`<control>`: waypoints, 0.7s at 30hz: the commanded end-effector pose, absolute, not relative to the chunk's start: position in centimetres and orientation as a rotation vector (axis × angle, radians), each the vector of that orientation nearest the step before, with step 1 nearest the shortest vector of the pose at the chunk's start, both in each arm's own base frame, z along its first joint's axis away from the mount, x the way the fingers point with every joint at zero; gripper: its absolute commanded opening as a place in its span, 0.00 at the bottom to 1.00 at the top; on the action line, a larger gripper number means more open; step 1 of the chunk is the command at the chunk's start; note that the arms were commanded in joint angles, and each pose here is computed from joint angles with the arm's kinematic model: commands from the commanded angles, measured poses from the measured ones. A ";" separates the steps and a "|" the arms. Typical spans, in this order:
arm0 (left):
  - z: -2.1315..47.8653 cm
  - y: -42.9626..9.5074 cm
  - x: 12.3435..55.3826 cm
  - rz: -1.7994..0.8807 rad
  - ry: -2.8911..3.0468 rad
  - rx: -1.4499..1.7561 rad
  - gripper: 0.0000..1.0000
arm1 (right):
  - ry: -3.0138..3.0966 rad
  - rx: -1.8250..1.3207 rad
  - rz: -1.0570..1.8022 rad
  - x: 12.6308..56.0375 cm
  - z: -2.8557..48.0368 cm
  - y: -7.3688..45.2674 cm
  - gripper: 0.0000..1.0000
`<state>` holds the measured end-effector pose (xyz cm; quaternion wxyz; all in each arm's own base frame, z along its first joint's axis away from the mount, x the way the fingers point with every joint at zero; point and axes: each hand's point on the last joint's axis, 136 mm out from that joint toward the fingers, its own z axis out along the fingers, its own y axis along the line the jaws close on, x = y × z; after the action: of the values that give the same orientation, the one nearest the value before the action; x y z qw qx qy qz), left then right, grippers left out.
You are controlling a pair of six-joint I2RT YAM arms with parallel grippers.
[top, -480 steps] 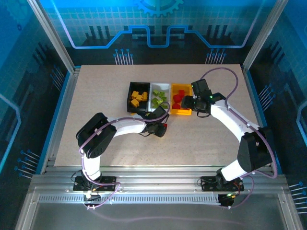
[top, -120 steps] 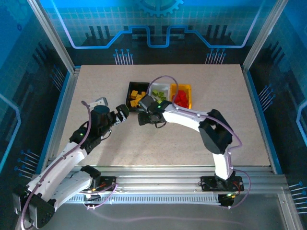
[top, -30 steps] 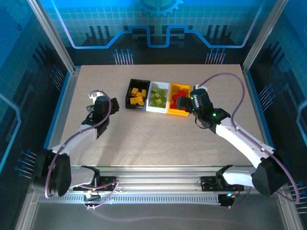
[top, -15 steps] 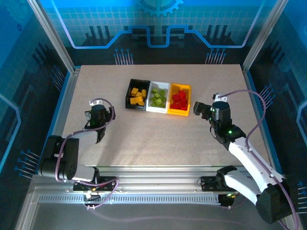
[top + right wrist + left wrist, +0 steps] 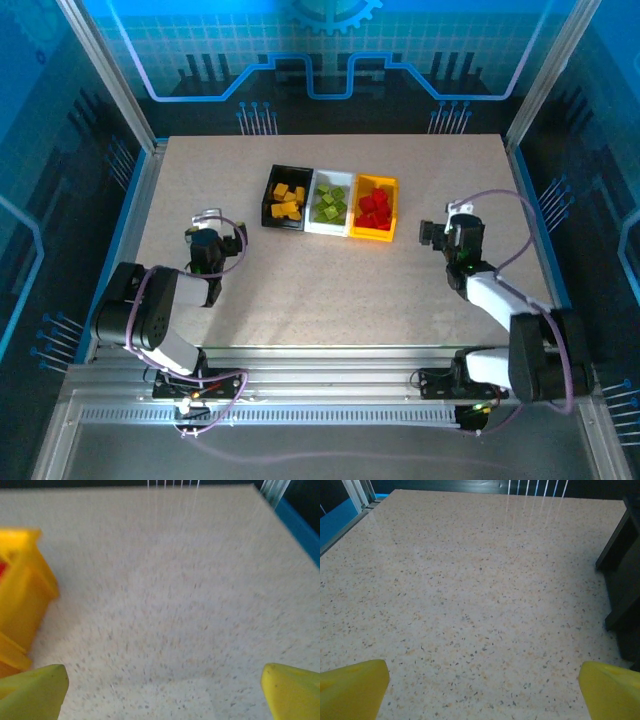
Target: Sort the legos into containers by color
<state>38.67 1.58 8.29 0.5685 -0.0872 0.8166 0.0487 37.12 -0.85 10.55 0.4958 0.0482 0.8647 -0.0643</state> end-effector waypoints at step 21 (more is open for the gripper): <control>9.8 1.5 39.4 0.099 1.860 -0.195 0.99 | 1.956 -0.057 -0.083 39.6 9.6 1.5 1.00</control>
<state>38.72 1.60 8.42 0.5709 -0.0876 0.8149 0.0483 39.23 1.51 8.71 0.5388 -0.0179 0.8416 -0.0331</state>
